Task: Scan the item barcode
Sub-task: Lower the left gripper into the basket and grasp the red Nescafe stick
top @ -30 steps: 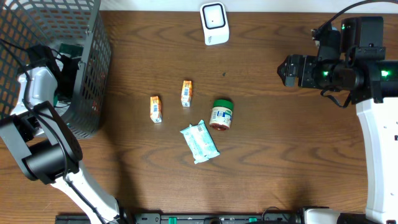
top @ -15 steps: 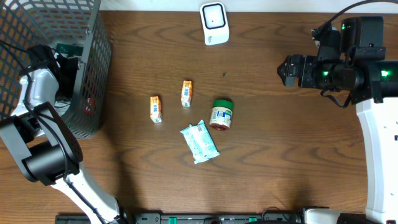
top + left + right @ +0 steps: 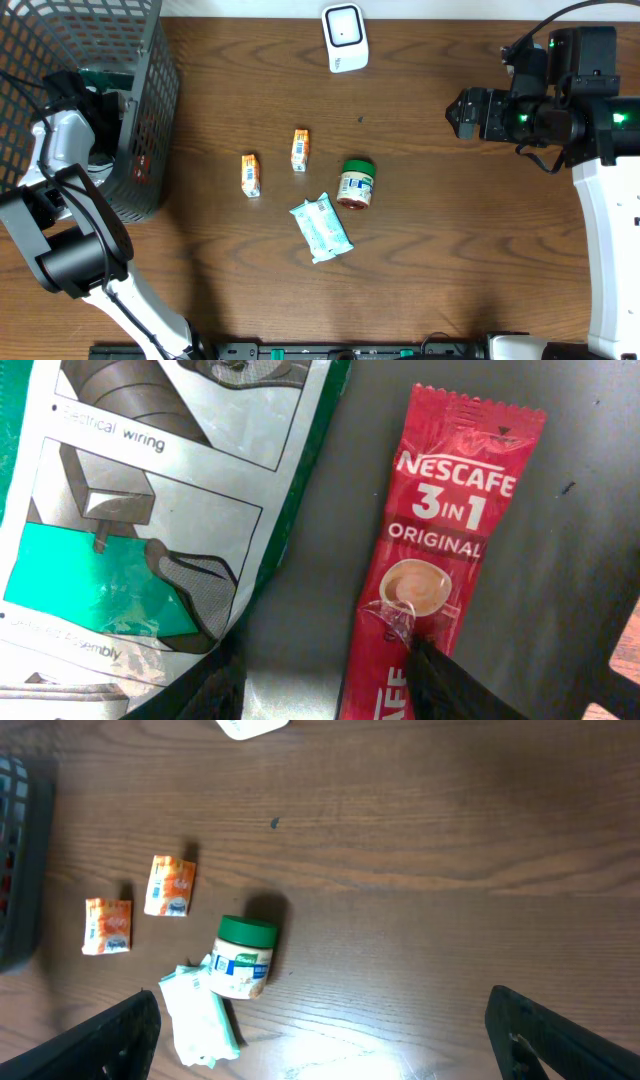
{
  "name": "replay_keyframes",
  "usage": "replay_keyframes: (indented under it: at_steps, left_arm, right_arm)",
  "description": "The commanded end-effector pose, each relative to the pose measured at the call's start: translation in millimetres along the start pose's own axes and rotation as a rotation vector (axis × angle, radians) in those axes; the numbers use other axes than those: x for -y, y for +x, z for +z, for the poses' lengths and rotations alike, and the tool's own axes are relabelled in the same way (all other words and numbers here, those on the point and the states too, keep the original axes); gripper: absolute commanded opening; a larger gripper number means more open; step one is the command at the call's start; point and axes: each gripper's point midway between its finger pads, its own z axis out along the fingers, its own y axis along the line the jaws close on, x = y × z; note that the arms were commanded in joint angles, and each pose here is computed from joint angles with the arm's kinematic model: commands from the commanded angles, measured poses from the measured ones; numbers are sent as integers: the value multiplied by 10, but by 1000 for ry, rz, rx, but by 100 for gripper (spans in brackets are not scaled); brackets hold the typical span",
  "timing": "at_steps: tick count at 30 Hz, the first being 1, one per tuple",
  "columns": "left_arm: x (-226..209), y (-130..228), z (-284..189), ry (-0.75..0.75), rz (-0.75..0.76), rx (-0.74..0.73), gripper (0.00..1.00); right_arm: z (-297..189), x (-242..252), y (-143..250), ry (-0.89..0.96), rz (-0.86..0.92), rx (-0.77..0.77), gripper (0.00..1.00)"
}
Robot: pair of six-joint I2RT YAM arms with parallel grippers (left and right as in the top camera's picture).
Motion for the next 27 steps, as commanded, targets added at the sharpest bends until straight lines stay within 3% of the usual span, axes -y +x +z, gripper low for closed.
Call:
replay_keyframes:
  at_steps: [1, 6, 12, 17, 27]
  left_arm:
    - [-114, 258, 182, -42, -32, -88, 53]
    - [40, 24, -28, 39, -23, -6, 53]
    - [72, -136, -337, 31, -9, 73, 58]
    - [83, -72, -329, 35, -12, 51, 63]
    - [83, 124, -105, 48, -26, -28, 64]
  right_arm:
    - [-25, -25, -40, -8, -18, 11, 99]
    - [-25, -25, -40, -8, -18, 11, 99]
    - [-25, -25, -40, -8, -18, 11, 99]
    - [-25, -25, -40, -8, -18, 11, 99]
    - [-25, -25, -40, -8, -18, 11, 99]
